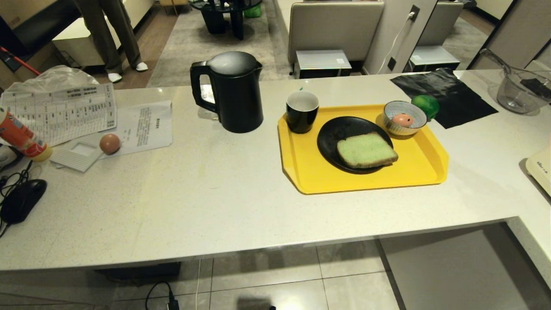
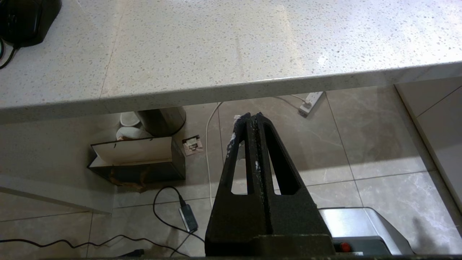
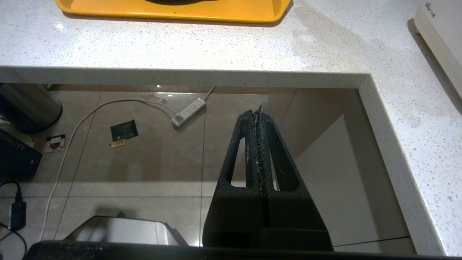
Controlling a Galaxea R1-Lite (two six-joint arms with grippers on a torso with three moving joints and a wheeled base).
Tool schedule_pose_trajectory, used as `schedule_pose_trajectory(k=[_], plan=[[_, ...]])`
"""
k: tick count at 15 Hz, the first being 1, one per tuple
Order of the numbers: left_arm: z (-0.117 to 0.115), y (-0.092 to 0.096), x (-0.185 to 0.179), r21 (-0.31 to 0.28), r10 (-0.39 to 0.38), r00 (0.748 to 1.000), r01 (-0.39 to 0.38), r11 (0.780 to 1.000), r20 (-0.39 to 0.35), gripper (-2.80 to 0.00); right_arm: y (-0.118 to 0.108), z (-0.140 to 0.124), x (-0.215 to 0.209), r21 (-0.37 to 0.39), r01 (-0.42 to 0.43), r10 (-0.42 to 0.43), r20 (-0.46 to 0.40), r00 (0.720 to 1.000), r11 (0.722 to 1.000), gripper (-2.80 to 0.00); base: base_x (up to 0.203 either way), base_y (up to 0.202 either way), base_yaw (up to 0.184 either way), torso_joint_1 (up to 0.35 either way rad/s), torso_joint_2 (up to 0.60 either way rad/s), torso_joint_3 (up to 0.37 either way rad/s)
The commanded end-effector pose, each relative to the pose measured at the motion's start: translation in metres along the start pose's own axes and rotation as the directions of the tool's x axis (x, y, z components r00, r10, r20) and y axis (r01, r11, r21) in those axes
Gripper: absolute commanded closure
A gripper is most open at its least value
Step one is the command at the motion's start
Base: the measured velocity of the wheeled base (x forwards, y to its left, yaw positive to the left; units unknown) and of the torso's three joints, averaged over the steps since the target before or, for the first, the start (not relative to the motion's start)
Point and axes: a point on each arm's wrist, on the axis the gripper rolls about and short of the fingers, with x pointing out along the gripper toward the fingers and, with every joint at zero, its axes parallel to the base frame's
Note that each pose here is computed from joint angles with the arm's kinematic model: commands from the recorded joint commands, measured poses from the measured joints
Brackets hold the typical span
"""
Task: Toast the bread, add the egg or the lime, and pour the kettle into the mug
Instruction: Pick up the egg
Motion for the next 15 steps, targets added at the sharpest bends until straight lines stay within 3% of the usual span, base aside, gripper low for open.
schedule_pose_trajectory(k=[1,15], plan=[[-0.0004,0.0,0.0001,0.0,0.0,1.0,0.0,1.0,-0.001,0.0,0.0002,-0.0073,0.0017,0.0,-0.002,0.002,-0.027,1.0,1.0,0.0,0.0,0.0,0.0,0.0,0.0,0.0],[0.0,0.0,0.0001,0.0,0.0,1.0,0.0,1.0,0.0,0.0,0.0002,-0.0074,0.0017,0.0,-0.002,0.002,-0.028,1.0,1.0,0.0,0.0,0.0,0.0,0.0,0.0,0.0]])
